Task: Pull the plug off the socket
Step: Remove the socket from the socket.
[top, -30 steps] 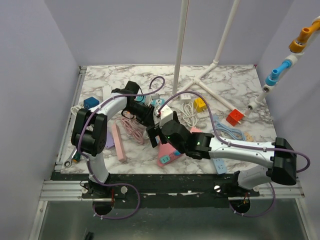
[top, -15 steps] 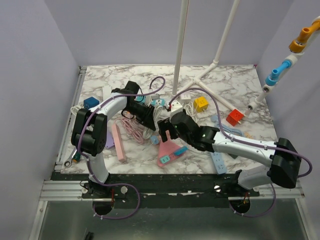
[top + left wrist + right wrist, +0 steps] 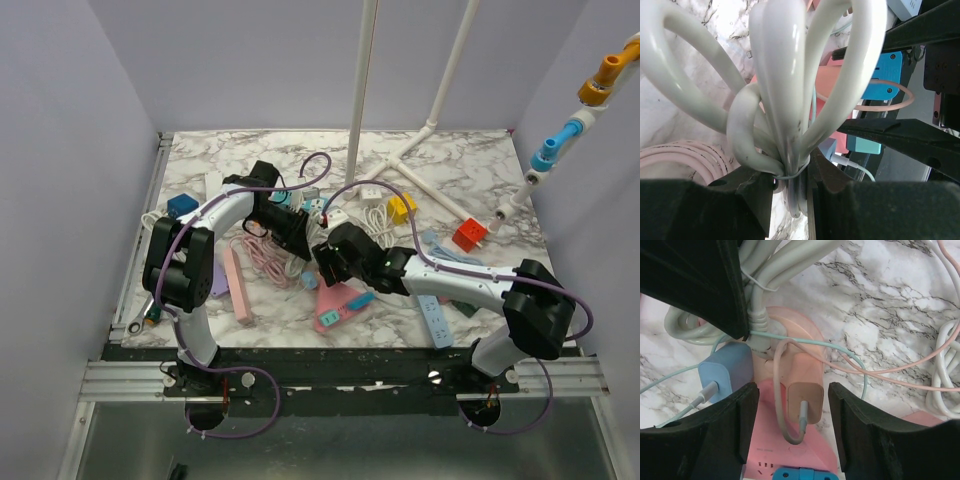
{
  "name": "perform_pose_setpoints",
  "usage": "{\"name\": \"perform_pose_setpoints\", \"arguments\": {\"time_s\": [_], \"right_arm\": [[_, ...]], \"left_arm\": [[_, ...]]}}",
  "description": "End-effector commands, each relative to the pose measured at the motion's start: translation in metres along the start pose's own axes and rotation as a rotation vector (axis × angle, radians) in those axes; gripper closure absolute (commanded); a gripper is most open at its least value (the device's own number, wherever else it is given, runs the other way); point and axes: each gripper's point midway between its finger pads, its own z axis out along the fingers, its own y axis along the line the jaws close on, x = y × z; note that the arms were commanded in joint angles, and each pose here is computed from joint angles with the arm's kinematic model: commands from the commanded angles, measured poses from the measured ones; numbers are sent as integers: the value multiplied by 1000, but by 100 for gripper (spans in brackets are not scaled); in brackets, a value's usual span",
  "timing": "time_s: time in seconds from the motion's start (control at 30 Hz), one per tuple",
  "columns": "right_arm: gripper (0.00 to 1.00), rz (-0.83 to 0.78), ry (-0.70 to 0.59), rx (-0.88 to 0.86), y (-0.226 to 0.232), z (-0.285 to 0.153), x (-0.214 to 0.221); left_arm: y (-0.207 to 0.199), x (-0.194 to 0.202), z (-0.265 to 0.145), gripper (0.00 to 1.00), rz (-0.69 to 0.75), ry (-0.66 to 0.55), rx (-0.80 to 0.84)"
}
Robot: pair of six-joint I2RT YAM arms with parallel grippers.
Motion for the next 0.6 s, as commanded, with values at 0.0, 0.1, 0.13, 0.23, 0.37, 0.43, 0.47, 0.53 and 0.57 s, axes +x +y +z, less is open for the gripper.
{"name": "perform_pose_setpoints", "arguments": {"time_s": [0.0, 0.1, 0.13, 0.23, 0.37, 0.43, 0.47, 0.53, 0.57], "right_arm": [[37, -2, -34, 30, -5, 0, -7], [41, -4, -29, 37, -5, 4, -5], [41, -6, -24, 39, -5, 6, -5], [42, -8, -4, 56, -6, 14, 1], [41, -11, 19, 69, -8, 20, 9], [41, -10, 20, 72, -8, 21, 11], [42, -7, 15, 70, -8, 22, 10], [45, 1, -2, 63, -7, 20, 6], [47, 5, -9, 59, -6, 19, 4]], "left_arm": [[-9, -16, -12, 100, 73, -39, -10], [-9, -15, -12, 100, 74, -38, -7], [-9, -15, -12, 100, 75, -38, -8], [-9, -14, -12, 100, 75, -36, -9], [-10, -13, -12, 100, 80, -35, -8], [-10, -13, -12, 100, 80, -35, -8], [-10, -13, -12, 100, 79, -34, -6], [-10, -12, -12, 100, 78, -33, -7], [-9, -12, -12, 100, 79, -33, -7]]}}
